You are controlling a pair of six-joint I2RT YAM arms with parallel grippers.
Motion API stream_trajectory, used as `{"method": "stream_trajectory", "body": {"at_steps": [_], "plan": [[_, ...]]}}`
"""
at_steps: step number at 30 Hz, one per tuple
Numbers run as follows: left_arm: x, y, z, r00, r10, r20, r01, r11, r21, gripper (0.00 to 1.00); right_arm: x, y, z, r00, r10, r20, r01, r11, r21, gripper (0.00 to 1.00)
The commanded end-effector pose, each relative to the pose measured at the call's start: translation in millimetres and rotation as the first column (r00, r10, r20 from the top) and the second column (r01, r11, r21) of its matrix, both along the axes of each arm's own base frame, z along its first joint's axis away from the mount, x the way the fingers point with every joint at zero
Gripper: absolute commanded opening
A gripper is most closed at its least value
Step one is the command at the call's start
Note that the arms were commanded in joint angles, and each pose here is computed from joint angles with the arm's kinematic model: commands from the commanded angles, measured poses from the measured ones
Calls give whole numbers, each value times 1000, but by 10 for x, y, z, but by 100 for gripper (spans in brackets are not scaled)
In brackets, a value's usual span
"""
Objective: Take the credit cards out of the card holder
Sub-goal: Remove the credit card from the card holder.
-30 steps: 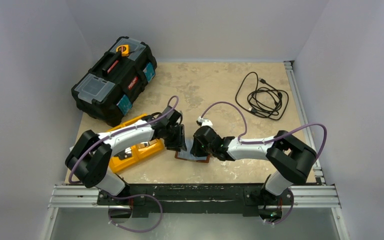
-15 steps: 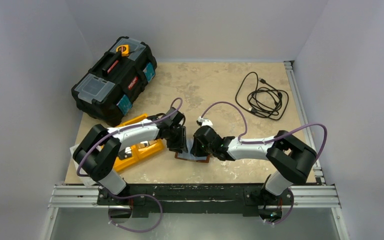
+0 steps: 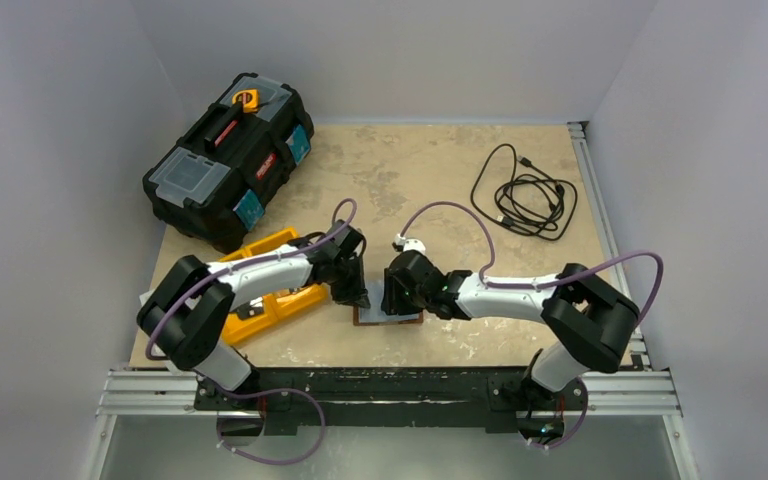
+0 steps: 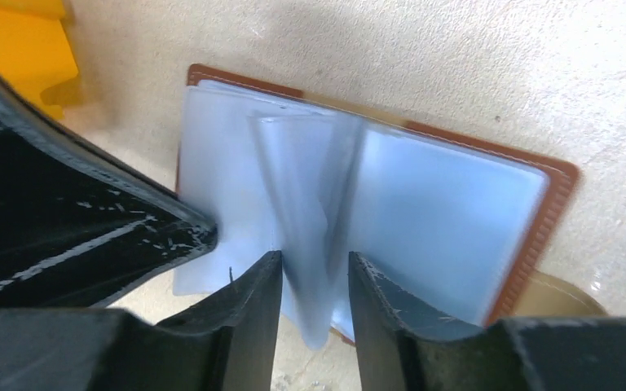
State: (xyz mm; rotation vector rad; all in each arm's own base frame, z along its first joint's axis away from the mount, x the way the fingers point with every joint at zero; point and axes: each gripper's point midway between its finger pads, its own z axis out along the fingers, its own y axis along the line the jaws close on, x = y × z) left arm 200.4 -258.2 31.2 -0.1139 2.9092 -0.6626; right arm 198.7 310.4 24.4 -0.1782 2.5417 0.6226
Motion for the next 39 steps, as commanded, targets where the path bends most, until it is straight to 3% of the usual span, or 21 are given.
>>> {"method": "stream_trajectory", "body": {"at_steps": [1,13,21,34,39], "plan": [[-36,118,178,996,84,43,-84,996,2,0,37,-72,230,999,17,32,-15,999,-43,38],[-50,-78,360,996,41,85,-40,999,-11,0,121,-176,661,994,-28,101,30,999,-15,50],[91,-403,485,993,-32,116,36,999,-35,28,135,-410,777,987,-99,124,103,994,-29,51],[182,-783,159,996,-82,31,85,992,-95,45,52,-604,795,982,-152,111,155,988,-21,51],[207,-751,285,995,-82,62,88,992,-92,50,83,-592,787,981,-156,112,161,986,-34,50]]}}
